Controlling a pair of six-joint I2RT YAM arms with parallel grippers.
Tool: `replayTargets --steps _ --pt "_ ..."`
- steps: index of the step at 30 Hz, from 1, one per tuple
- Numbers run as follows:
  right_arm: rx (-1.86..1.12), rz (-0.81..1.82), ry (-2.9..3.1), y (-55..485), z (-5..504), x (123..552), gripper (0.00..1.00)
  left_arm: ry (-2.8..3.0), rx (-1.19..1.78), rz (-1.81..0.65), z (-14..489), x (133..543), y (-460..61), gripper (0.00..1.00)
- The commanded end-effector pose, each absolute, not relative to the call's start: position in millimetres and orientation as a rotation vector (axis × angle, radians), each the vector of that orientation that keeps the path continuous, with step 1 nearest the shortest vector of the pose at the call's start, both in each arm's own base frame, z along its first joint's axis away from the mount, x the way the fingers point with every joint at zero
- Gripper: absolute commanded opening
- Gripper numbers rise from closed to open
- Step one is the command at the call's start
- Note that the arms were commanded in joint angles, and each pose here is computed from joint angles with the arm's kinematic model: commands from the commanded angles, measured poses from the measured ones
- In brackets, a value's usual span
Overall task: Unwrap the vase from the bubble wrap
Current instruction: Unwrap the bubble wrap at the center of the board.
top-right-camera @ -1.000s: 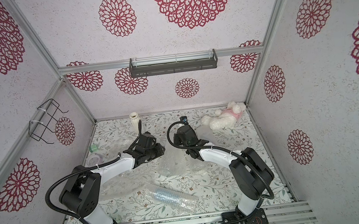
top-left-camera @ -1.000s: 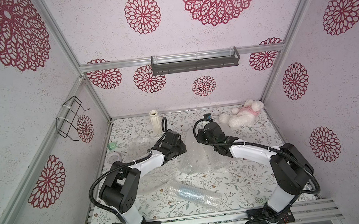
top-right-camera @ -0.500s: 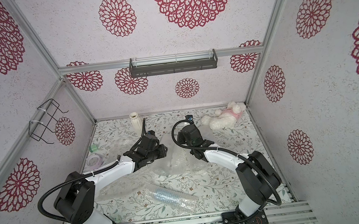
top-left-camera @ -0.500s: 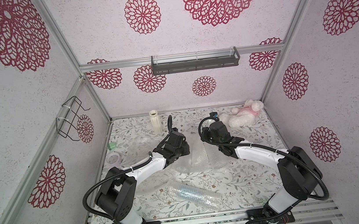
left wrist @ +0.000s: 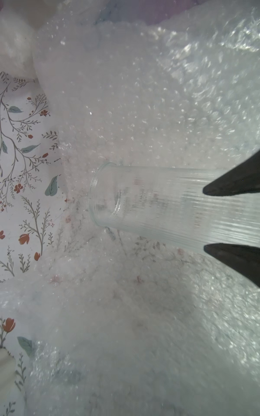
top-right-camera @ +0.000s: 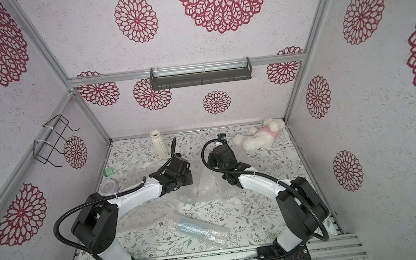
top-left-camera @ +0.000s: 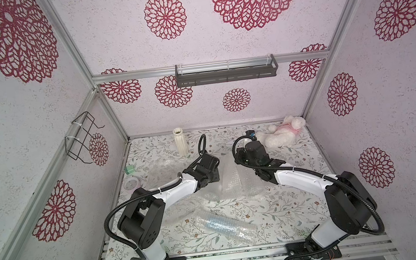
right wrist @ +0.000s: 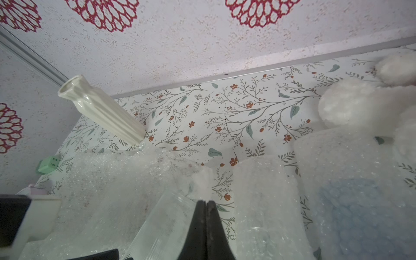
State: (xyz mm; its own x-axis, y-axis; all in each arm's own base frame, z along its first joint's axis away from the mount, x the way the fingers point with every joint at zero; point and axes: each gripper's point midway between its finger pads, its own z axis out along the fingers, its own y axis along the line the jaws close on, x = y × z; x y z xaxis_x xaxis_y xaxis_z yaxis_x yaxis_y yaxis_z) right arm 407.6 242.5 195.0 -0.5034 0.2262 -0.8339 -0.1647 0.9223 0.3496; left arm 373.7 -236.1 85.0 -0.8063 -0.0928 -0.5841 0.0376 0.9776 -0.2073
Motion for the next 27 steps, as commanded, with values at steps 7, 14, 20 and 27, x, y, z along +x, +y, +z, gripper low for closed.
replayTargets --steps 7,14,20,27 --pt "0.066 0.372 1.995 211 229 395 0.37 2.530 -0.149 -0.138 100 380 -187 0.39" --pt "0.037 0.345 2.001 195 240 374 0.62 2.482 -0.129 -0.216 133 380 -201 0.52" --pt "0.030 0.370 2.005 181 239 348 0.71 2.539 -0.032 -0.113 146 397 -217 0.77" --pt "-0.064 0.380 1.972 173 232 325 0.86 2.671 0.126 0.085 119 420 -232 0.86"
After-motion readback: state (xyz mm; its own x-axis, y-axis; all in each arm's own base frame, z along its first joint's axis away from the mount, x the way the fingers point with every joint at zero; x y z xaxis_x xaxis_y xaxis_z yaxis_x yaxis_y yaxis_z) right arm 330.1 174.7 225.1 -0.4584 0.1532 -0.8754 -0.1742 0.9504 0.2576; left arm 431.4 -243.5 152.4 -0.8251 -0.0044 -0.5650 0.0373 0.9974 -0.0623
